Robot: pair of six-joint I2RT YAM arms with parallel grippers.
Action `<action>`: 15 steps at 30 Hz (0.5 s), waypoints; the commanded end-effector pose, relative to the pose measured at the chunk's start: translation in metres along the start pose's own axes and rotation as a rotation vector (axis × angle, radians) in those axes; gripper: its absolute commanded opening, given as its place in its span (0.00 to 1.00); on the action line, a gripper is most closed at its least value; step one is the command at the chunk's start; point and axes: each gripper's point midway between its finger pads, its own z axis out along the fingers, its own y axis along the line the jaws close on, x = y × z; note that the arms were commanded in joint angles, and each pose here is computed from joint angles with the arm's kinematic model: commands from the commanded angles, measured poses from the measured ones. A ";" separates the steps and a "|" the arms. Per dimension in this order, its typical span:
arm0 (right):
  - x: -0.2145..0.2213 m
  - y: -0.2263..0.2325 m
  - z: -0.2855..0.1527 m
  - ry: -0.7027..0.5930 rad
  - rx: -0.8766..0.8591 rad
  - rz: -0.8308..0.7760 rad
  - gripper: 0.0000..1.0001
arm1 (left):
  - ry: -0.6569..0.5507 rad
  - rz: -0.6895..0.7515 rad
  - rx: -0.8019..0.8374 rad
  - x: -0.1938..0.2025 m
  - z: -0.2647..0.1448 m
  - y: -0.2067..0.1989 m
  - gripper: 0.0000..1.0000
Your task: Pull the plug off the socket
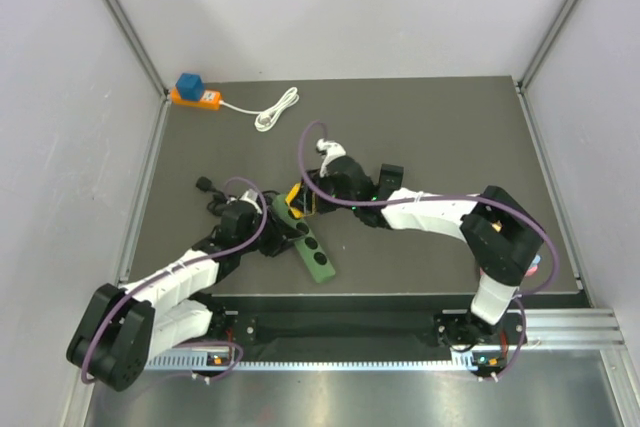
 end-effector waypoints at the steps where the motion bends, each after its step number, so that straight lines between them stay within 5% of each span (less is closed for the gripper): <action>1: -0.089 0.070 -0.056 -0.188 -0.434 0.215 0.00 | -0.117 -0.070 -0.254 -0.016 -0.002 0.062 0.00; 7: -0.089 0.035 -0.044 -0.186 -0.072 -0.040 0.00 | -0.123 -0.047 -0.276 -0.021 -0.005 0.059 0.00; 15: -0.091 -0.045 -0.051 -0.102 0.031 -0.111 0.00 | -0.170 -0.006 -0.342 -0.045 -0.021 0.067 0.00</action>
